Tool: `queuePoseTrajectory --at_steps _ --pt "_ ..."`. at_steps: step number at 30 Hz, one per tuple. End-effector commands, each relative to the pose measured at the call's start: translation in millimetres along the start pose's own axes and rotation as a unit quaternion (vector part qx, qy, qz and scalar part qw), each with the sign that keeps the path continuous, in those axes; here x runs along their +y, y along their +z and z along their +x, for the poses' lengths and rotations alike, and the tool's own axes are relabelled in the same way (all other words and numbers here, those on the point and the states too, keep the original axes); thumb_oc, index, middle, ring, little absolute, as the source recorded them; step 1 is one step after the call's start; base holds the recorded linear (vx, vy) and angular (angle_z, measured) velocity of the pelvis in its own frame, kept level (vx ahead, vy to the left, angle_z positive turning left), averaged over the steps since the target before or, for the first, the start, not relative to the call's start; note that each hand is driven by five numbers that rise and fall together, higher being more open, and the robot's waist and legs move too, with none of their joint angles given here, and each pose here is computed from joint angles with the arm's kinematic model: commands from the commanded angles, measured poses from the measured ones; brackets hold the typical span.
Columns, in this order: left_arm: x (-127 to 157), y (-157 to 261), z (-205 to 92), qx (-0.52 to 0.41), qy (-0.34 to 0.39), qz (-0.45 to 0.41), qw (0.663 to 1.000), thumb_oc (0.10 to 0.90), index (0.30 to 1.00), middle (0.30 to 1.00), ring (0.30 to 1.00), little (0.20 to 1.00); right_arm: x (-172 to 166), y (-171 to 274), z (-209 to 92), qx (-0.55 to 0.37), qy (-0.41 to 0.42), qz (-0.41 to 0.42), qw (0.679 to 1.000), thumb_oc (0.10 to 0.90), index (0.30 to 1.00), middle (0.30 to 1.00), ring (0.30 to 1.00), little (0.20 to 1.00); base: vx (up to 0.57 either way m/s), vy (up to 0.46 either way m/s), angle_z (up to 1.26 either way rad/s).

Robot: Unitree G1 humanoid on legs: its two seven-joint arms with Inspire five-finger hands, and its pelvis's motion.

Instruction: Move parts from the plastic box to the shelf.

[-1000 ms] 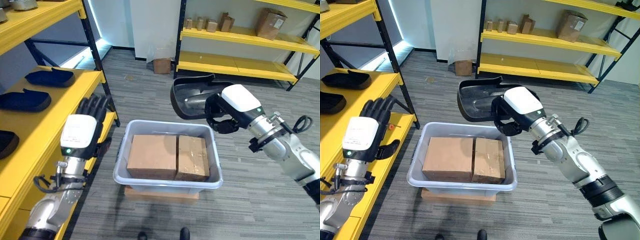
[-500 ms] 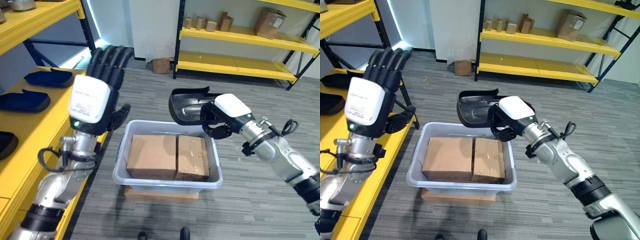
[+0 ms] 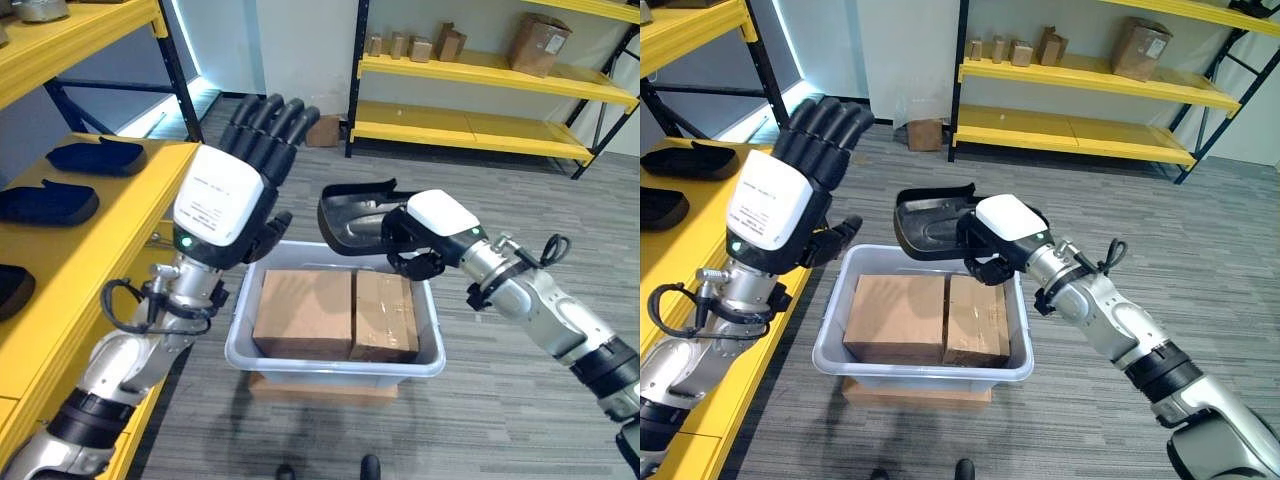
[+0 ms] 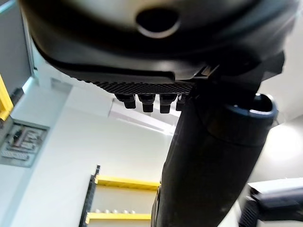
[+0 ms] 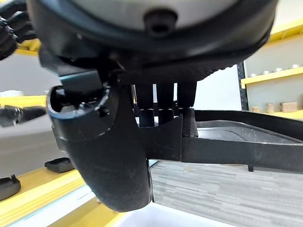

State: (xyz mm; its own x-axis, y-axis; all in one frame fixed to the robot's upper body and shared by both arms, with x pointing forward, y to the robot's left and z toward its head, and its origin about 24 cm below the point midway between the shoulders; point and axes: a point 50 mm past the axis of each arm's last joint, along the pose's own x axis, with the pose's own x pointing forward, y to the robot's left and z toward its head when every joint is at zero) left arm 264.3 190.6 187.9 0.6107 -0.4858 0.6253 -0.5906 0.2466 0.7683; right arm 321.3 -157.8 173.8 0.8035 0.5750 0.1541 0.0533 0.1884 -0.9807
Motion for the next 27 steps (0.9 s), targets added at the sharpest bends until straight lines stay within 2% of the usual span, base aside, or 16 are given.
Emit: queuePoseTrajectory --at_steps 1,13,27 --pt "17.3 0.7 24.5 -0.052 0.040 0.036 0.997 0.900 1.000 1.000 1.000 1.000 -64.5 15.5 29.8 -0.045 -0.124 -0.032 0.991 0.400 0.300 0.300 0.300 0.300 0.03 0.008 -0.03" --pt "9.6 5.7 22.7 -0.064 0.011 0.022 0.998 0.900 1.000 1.000 1.000 1.000 -69.5 17.7 31.9 -0.050 -0.129 -0.038 0.990 0.400 0.300 0.300 0.300 0.300 0.00 0.004 -0.01" --pt "7.4 13.6 37.0 -0.087 0.020 0.023 0.996 0.900 1.000 1.000 1.000 1.000 -70.3 30.2 39.2 -0.075 -0.127 -0.042 0.988 0.400 0.300 0.300 0.300 0.300 0.01 0.001 -0.01"
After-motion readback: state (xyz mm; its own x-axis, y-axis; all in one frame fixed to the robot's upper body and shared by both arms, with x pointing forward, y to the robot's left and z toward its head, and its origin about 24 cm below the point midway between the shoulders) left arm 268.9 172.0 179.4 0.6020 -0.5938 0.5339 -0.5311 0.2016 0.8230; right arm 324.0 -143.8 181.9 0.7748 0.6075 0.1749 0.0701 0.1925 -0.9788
